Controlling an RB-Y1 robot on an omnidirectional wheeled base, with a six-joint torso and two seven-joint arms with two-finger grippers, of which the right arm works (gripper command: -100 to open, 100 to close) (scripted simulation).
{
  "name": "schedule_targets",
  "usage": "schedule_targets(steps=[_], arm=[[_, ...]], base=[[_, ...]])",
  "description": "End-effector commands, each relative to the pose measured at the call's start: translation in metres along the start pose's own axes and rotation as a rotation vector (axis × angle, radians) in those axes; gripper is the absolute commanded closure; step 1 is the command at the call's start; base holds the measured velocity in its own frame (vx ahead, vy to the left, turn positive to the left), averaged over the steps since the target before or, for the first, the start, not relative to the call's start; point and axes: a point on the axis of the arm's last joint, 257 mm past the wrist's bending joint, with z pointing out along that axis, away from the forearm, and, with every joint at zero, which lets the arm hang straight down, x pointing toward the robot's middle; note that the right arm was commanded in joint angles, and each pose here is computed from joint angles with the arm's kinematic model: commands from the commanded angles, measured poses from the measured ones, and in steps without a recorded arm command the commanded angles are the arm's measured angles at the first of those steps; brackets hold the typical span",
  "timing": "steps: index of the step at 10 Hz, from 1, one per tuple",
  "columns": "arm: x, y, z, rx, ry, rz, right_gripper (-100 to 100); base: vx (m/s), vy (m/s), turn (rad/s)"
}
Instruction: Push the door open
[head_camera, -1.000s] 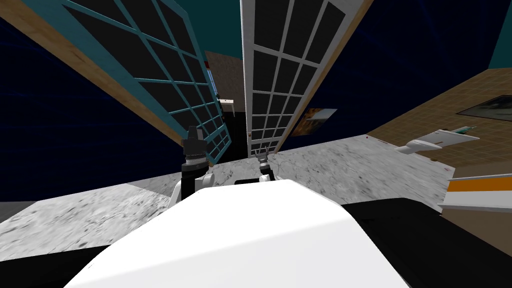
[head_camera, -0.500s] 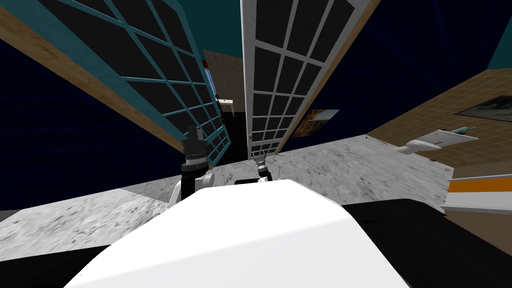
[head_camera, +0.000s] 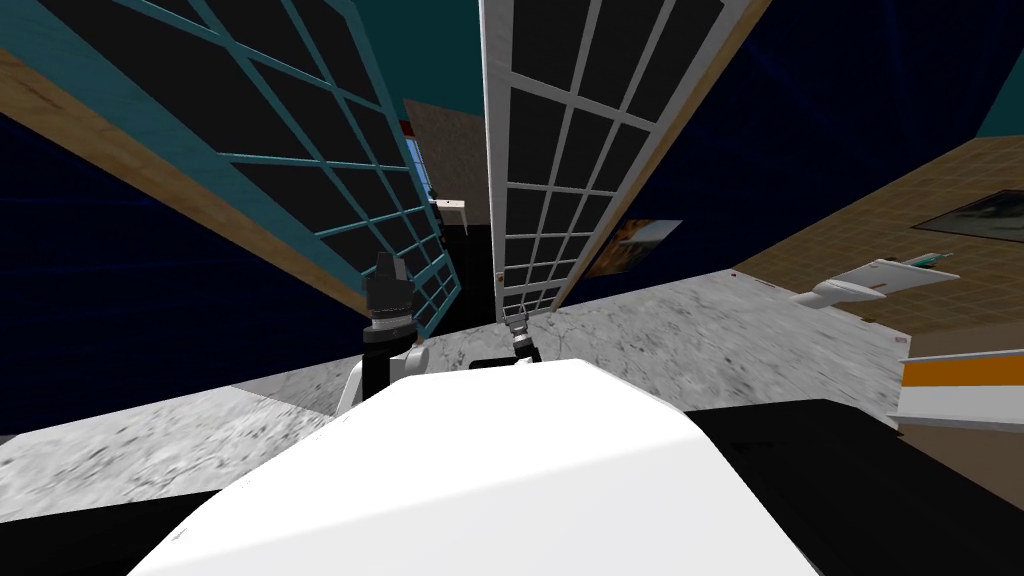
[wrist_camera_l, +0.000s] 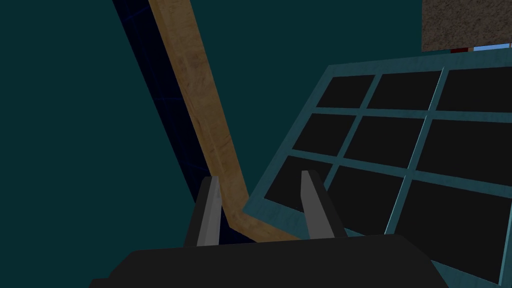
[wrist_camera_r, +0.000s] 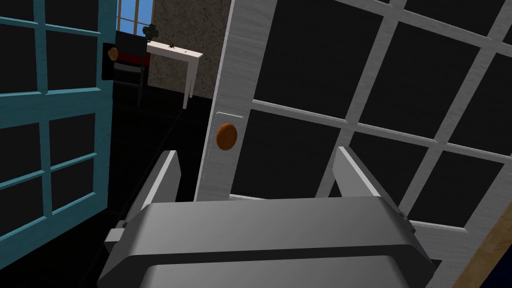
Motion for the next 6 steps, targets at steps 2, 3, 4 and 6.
schedule_targets(steps=[2, 3, 4, 6], arm=[[-0.013, -0.009, -0.0071, 0.014, -0.026, 0.047, -100], [-0.023, -0.015, -0.0125, 0.024, -0.046, 0.077, -100], [-0.027, -0.018, -0.0152, 0.028, -0.056, 0.092, -100], [-0.041, -0.025, -0.0233, 0.04, -0.085, 0.13, -100]], base=[[0.1, 0.013, -0.014], [0.131, 0.022, -0.018], [0.13, 0.022, -0.02], [0.131, 0.013, -0.014]])
